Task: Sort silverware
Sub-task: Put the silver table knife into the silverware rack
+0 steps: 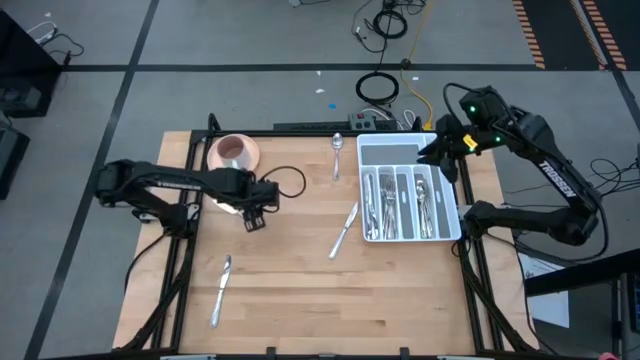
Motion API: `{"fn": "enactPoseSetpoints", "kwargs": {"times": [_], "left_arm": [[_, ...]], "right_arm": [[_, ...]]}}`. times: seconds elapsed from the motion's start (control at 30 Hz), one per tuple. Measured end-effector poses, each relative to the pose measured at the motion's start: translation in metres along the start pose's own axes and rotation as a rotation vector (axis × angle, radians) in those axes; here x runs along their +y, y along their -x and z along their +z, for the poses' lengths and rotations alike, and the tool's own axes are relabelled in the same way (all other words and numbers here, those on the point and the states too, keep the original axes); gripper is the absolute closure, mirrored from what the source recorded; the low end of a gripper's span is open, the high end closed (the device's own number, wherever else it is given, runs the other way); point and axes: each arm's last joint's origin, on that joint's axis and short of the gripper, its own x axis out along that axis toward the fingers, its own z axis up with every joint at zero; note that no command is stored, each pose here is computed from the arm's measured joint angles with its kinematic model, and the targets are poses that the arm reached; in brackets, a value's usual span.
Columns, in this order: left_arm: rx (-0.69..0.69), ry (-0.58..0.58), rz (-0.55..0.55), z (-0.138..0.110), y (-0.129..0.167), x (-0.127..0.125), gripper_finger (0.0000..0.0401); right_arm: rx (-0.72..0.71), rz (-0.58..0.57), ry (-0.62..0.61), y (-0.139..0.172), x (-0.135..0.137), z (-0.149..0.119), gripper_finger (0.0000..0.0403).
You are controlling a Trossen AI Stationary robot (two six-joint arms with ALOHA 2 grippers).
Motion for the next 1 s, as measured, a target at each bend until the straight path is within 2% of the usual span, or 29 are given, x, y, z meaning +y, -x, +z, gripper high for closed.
{"fn": "enactPoseSetpoints", "kwargs": {"times": [0.17, 0.33, 0.47, 0.77, 1.0], "left_arm": [[0.047, -0.067, -0.119, -0.011, -0.029, -0.002, 0.0182], [0.130, -0.118, -0.147, -0.029, -0.048, -0.001, 0.0182], [0.105, -0.160, -0.207, -0.027, -0.049, -0.003, 0.0182], [0.104, -0.155, -0.201, -0.026, -0.051, 0.003, 0.0182], [0.036, -0.306, -0.194, -0.018, -0.045, 0.003, 0.0182]], "right_arm": [[0.034, 0.015, -0.010, -0.010, -0.004, 0.003, 0.0289], [0.062, 0.025, -0.022, -0.018, -0.009, 0.006, 0.0289], [0.083, 0.029, -0.034, -0.025, -0.013, 0.008, 0.0289], [0.102, 0.033, -0.027, -0.033, -0.018, 0.010, 0.0289], [0.085, 0.031, -0.008, -0.033, -0.018, 0.012, 0.0289]]}}
